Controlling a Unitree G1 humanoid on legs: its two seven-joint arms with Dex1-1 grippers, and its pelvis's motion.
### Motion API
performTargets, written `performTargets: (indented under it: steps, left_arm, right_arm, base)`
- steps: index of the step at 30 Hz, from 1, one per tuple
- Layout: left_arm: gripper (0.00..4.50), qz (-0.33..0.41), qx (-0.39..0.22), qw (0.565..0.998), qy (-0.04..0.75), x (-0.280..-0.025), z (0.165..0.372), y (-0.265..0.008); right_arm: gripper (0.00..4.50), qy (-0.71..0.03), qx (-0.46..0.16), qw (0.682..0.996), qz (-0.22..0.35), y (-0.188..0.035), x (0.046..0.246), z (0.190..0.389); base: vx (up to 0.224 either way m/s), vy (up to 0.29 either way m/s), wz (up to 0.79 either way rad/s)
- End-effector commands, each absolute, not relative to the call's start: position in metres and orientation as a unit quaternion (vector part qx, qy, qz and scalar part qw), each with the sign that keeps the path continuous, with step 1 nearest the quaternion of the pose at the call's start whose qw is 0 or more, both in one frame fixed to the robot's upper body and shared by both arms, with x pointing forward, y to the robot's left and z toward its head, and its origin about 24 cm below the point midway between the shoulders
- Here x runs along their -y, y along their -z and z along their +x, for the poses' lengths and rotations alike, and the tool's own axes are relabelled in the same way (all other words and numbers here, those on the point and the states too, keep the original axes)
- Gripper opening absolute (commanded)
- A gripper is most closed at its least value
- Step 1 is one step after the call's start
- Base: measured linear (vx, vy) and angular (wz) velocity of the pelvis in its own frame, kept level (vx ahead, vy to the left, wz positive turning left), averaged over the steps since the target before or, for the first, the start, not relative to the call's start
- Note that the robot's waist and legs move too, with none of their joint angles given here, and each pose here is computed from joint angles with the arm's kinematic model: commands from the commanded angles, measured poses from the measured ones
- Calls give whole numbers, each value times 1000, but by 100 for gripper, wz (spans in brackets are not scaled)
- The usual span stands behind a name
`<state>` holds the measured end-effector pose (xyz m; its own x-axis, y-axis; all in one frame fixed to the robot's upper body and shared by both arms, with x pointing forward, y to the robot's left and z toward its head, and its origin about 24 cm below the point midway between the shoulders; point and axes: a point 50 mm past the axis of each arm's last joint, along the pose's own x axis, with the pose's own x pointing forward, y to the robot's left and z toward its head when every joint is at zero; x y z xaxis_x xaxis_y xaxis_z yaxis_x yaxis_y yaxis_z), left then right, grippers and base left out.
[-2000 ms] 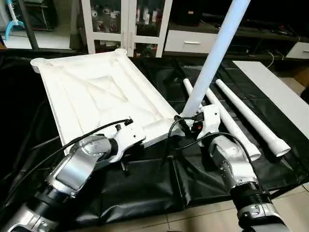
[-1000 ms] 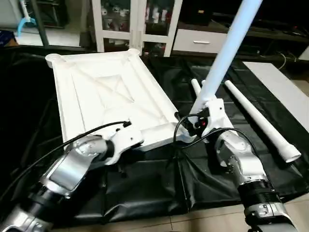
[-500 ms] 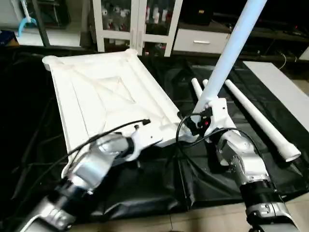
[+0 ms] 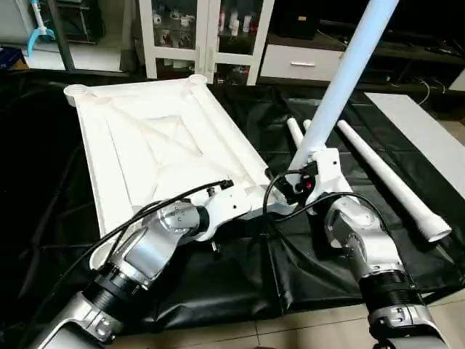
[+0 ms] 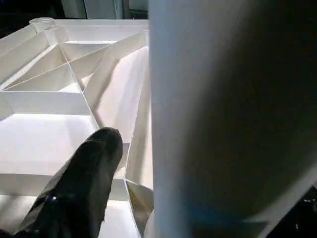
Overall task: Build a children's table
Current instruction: Insert table leg to table base
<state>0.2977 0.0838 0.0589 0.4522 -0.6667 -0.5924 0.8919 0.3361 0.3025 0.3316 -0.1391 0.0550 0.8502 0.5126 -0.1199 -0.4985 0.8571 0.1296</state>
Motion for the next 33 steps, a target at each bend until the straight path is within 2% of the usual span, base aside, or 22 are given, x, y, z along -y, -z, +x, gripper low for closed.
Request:
performTargets:
  steps: [1, 2, 4, 8, 15, 21, 26, 33]
  left_arm:
    - [74, 306, -209, 785, 497, -82, 296, -49]
    - [43, 304, -211, 784, 498, -82, 296, -48]
    - [43, 297, -212, 785, 500, -83, 296, -48]
    - [1, 288, -222, 782, 507, -85, 295, -45]
    - [0, 298, -259, 767, 507, -104, 290, -34]
    - [0, 294, -279, 768, 496, -137, 286, -39]
    - [0, 291, -283, 758, 510, -156, 278, -46]
    - [0, 282, -290, 736, 544, -165, 265, -51]
  right_arm:
    - [362, -270, -69, 959, 49, -59, 136, 332]
    - [362, -270, -69, 959, 50, -59, 136, 332]
    - [362, -271, -69, 959, 50, -60, 136, 332]
    - [362, -279, -70, 956, 52, -59, 135, 331]
    - [362, -349, -71, 932, 62, -64, 118, 323]
    - [362, -410, -73, 907, 64, -68, 105, 314]
    - [362, -434, -80, 895, 56, -66, 107, 310]
    - [362, -459, -81, 884, 38, -69, 117, 308]
  base:
    - [0, 0, 0]
    - [0, 0, 0]
    - [0, 0, 0]
    - [0, 0, 0]
    - [0, 0, 0]
    - [0, 0, 0]
    - [0, 0, 0]
    - [0, 0, 0]
